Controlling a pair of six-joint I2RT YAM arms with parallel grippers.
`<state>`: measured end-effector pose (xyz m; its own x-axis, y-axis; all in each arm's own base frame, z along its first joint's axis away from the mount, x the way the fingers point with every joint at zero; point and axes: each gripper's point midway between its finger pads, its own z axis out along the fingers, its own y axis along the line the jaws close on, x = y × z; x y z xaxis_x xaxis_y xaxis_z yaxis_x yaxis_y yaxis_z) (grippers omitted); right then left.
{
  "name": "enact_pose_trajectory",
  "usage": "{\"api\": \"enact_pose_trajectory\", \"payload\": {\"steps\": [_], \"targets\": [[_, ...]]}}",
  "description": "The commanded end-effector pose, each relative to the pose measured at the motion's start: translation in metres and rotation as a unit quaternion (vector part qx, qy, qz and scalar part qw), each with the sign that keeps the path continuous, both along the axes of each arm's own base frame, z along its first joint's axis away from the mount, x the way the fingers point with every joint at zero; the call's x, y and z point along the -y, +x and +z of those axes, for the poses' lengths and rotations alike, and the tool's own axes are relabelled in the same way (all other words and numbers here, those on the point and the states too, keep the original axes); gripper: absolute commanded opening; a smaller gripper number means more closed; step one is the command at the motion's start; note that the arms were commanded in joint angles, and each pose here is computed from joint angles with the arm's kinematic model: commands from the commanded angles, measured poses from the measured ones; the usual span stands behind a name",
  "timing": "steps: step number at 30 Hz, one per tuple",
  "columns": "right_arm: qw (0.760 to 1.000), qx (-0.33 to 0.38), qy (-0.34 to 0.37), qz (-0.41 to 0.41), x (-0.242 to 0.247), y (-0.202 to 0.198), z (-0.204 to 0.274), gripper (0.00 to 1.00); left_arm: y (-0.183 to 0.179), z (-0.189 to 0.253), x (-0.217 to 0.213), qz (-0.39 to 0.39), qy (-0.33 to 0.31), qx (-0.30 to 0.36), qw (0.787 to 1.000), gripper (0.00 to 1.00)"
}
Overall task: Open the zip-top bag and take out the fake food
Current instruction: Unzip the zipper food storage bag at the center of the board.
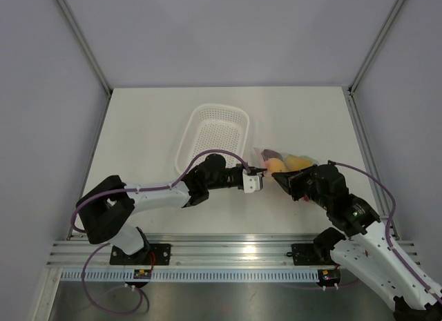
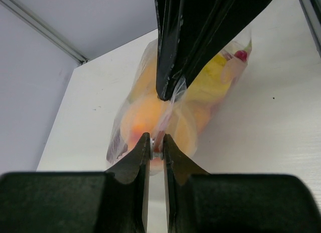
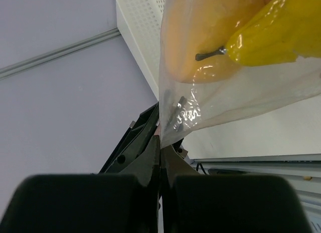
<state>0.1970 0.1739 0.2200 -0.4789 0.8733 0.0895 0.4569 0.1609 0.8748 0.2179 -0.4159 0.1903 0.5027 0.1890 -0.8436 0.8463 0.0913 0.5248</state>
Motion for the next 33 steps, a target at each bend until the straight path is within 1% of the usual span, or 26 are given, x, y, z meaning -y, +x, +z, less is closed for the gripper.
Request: {"api": "enact_pose_trajectory", "payload": {"steps": [1,8,9,14,24,33], "targets": [[0.997,0.055,0.045,0.026,-0.007,-0.010,0.051,0.00,0.020,-0.001,-0.003,0.040,0.002,0.013,0.999,0.03],[0.997,0.060,0.040,0.029,-0.002,-0.017,0.053,0.00,0.025,-0.003,-0.006,0.047,0.002,0.010,0.999,0.02],[0.997,0.065,0.036,0.016,0.003,-0.015,0.054,0.00,0.026,-0.003,-0.006,0.047,0.001,0.010,0.999,0.02],[0.996,0.076,0.035,0.010,0.013,-0.024,0.062,0.00,0.029,-0.006,-0.008,0.051,0.003,0.006,0.999,0.02],[0.996,0.090,0.025,-0.001,0.027,-0.034,0.074,0.00,0.048,-0.022,-0.012,0.069,0.012,-0.010,0.998,0.02],[0.994,0.105,0.018,-0.022,0.042,-0.040,0.082,0.00,0.068,-0.030,-0.019,0.096,0.018,-0.038,0.994,0.02]]}}
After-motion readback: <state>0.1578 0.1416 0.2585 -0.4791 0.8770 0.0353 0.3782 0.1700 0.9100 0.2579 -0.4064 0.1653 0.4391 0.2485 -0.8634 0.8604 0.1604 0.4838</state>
